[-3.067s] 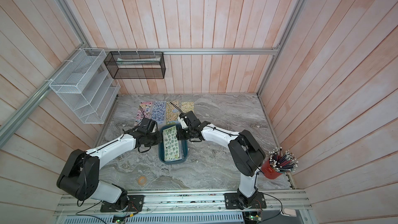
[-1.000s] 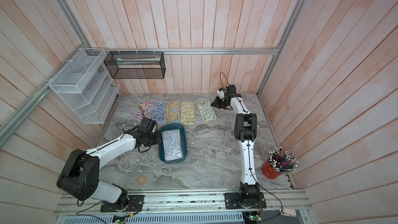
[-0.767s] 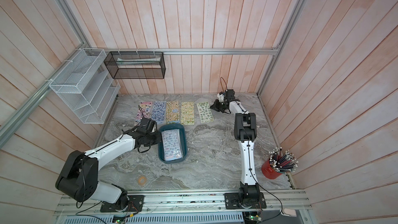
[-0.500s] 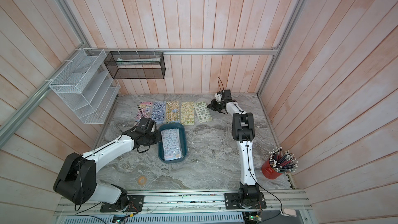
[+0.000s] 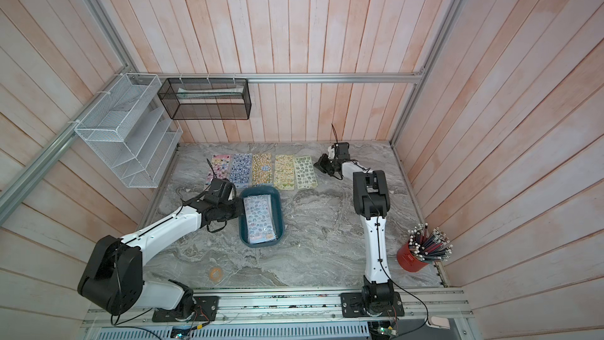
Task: Take the stickers out of the storage box
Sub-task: Pick up the storage box at the center of the board.
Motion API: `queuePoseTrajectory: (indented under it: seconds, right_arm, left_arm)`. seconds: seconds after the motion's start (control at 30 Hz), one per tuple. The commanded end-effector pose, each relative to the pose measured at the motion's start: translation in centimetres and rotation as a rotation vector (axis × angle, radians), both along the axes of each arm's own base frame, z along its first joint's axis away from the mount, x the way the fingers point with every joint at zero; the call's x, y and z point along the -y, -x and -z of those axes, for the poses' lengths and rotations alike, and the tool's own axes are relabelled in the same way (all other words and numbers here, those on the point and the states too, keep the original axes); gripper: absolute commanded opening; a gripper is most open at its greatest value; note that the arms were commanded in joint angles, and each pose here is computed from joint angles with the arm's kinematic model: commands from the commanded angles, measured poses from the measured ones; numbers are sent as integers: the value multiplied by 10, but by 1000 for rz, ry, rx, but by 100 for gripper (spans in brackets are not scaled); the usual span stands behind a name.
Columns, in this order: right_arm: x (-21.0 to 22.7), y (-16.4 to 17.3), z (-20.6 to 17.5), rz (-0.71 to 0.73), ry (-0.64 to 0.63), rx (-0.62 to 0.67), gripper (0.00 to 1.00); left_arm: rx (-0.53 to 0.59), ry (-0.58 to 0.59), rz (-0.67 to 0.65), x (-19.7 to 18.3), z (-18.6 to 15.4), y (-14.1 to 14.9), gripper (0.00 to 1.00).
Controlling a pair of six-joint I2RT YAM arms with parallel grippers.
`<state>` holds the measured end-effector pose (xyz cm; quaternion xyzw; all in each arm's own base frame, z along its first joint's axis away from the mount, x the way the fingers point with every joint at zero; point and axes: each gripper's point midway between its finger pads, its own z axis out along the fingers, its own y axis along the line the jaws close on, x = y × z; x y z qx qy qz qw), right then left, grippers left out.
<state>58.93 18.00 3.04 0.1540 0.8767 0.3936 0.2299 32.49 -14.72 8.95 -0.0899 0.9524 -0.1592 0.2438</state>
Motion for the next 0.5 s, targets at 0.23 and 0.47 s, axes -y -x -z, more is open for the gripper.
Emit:
queuePoseTrajectory:
  seconds: [0.23, 0.47]
  right_arm:
    - [18, -9, -41, 111, -3, 73, 0]
    - [13, 2, -67, 57, 20, 146, 5]
  left_arm:
    - [28, 17, -4, 0, -6, -2, 6]
    - [29, 7, -11, -3, -7, -2, 6]
